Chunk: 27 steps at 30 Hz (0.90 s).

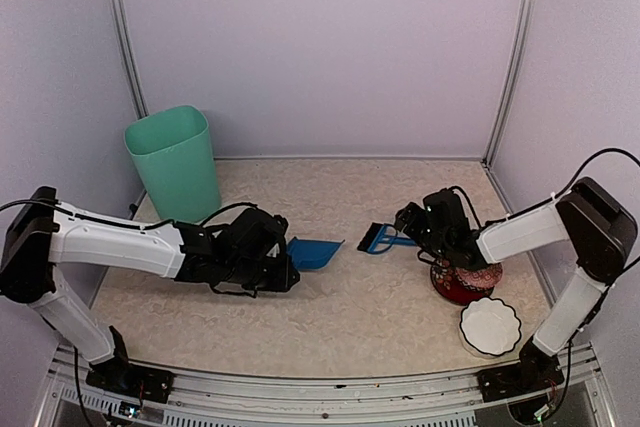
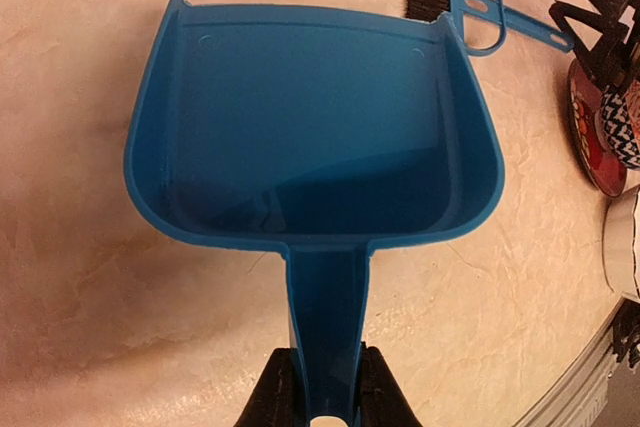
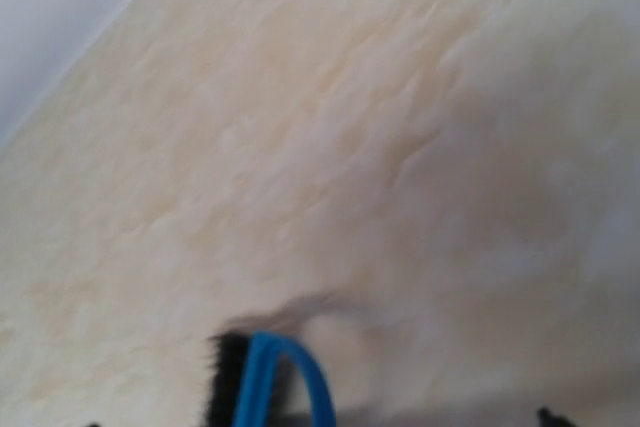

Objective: Sweep away the paper scraps from the table
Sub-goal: Put down the broom at the center of the board, then place the dustpan at the center of the board.

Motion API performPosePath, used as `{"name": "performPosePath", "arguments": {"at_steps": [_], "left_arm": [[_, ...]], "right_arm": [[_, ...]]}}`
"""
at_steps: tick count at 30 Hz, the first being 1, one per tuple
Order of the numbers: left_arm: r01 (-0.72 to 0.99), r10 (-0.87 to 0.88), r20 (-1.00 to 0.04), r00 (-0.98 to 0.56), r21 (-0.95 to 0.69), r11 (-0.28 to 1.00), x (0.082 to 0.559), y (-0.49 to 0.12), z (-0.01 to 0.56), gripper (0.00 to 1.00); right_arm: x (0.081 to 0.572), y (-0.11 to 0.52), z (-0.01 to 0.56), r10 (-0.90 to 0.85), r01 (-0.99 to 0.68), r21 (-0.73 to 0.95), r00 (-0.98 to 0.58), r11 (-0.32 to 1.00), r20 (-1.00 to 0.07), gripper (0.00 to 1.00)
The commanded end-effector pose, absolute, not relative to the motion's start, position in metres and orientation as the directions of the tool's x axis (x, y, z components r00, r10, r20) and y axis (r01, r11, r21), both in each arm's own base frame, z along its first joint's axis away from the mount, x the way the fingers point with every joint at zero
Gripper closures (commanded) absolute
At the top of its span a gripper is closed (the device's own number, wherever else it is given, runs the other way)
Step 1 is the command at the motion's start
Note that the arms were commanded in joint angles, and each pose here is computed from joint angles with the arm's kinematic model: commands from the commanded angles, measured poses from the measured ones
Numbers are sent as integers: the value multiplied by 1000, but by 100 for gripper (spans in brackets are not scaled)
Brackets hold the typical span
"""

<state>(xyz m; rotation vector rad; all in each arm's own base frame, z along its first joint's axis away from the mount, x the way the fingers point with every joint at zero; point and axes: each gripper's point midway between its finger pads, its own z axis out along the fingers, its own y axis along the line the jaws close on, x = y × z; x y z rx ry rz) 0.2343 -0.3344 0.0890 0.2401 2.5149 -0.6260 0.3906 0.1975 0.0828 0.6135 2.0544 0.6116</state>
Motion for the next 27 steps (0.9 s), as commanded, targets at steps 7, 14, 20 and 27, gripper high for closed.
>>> {"name": "performPosePath", "arguments": {"at_steps": [7,14,20,27], "left_arm": [[343,82,-564,-822,-373,862,245,-359,91,90],[351,112,-565,-817,-333,875,251,-363,82,83],[361,153,-552,-820,-290,886,254,-367,69,75],[381,160,-560,-813,-304,873,256,-375,76,44]], "right_arm": [[387,140,130,408,280,315,-400,907,-820,6],[377,152,154,367,152,334,-433,930,-823,5],[366,160,159,281,70,285,-503,956,-817,2],[352,135,184,187,64,177,-435,982,-881,0]]}}
